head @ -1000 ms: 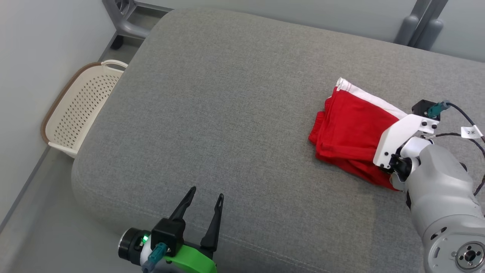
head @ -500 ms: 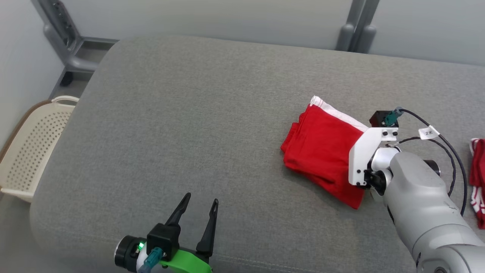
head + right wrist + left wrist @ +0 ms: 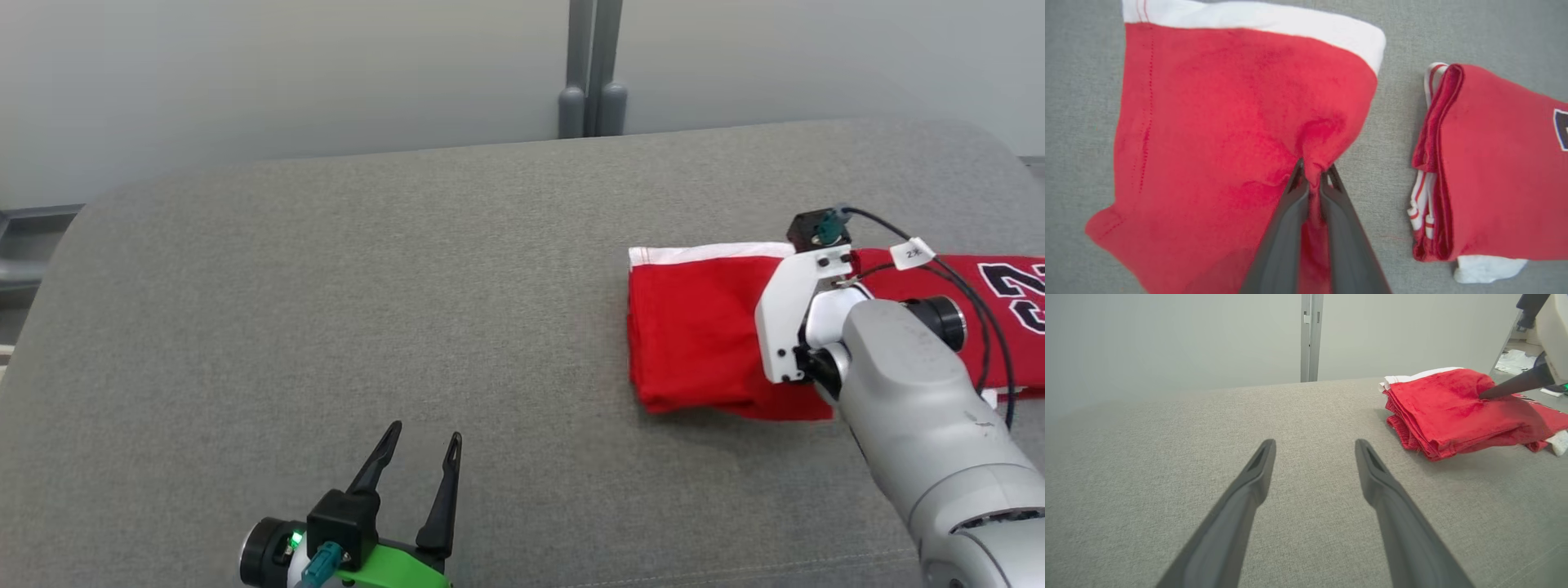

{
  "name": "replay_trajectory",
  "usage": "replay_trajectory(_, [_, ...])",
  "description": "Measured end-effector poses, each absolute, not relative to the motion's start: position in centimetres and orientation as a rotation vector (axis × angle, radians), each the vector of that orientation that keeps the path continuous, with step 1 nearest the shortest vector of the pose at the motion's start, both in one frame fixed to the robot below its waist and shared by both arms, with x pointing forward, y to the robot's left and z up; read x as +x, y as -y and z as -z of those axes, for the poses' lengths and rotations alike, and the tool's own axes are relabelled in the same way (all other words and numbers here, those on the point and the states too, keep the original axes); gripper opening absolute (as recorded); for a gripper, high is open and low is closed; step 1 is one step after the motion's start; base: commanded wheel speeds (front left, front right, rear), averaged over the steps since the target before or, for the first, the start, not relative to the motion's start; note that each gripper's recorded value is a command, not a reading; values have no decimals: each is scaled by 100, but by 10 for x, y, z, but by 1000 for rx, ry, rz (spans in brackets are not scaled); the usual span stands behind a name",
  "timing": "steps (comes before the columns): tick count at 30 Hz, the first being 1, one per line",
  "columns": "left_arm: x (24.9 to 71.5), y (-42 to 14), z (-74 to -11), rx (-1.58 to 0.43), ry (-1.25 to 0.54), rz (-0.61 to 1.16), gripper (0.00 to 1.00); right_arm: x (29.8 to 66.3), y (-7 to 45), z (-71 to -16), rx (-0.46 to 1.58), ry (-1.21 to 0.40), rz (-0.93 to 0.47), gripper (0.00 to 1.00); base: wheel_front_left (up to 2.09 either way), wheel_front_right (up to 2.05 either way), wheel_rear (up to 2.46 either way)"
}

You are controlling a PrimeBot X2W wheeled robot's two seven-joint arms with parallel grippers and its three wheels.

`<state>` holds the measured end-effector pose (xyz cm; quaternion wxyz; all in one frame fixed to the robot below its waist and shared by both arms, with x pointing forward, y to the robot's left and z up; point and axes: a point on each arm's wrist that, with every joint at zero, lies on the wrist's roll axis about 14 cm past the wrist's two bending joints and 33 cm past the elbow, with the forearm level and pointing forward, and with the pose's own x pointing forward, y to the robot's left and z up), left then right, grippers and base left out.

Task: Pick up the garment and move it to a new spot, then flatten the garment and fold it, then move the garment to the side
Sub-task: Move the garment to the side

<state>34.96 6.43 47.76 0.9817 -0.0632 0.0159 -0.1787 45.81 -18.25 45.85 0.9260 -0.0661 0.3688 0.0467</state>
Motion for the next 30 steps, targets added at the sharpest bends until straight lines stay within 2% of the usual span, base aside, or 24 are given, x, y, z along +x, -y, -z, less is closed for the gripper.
replay_trajectory(7, [350, -43, -481, -123, -24, 431, 100, 446, 264, -479, -182, -743, 74, 0, 0, 0, 0])
replay_trajectory(15, [349, -53, -477, -118, -34, 401, 100, 449, 269, -486, -280, -792, 79, 0, 0, 0, 0])
replay_trajectory(30, [347, -65, -469, -117, -56, 369, 100, 453, 318, -497, -375, -848, 165, 0, 0, 0, 0])
